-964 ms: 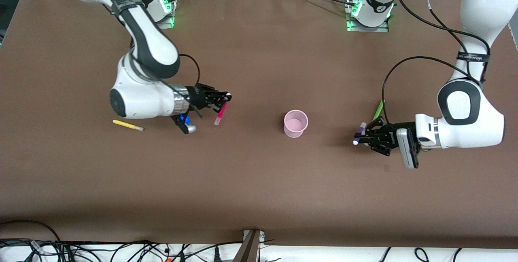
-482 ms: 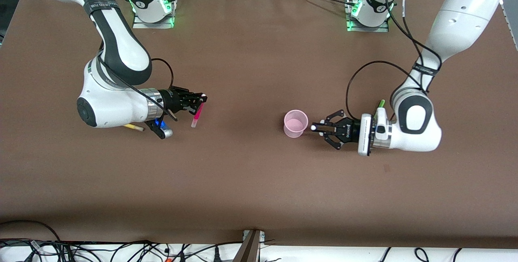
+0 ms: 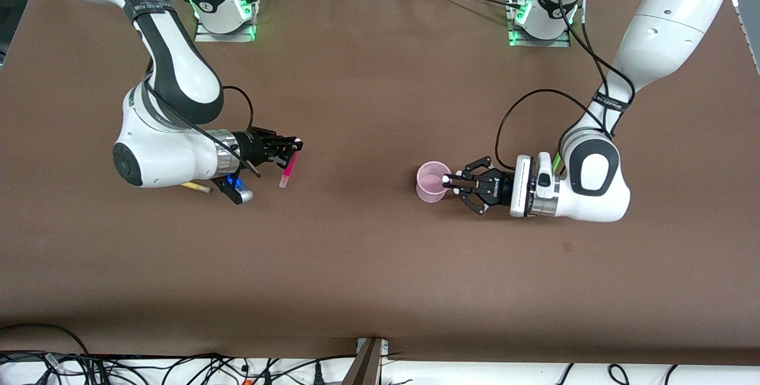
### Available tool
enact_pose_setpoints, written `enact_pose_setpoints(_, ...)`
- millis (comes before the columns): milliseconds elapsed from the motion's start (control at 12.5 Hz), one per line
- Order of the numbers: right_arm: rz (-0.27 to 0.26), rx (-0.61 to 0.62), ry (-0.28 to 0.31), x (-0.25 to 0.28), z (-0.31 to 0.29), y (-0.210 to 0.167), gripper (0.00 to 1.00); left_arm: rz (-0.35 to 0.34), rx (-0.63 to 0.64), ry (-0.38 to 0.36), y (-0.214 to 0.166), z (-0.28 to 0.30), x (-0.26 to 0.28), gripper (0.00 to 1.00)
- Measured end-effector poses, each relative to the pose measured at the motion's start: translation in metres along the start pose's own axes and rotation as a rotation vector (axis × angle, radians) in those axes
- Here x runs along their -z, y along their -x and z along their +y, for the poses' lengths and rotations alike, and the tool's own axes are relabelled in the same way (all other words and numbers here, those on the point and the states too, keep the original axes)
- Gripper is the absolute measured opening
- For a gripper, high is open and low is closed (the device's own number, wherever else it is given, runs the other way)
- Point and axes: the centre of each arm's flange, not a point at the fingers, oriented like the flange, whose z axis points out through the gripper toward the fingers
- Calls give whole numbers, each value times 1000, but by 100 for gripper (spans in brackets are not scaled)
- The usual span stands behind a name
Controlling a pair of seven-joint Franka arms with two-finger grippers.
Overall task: Organize pens into pink holder with both arms
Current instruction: 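Carry the purple pen over the pink cup with the left gripper, then lower the purple pen into the pink cup and open the left gripper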
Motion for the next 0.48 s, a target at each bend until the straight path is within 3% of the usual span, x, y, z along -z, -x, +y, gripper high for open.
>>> enact_pose_setpoints(482,-4,1,6,-2,0,1,17,32,25,13,15,12,-24,18)
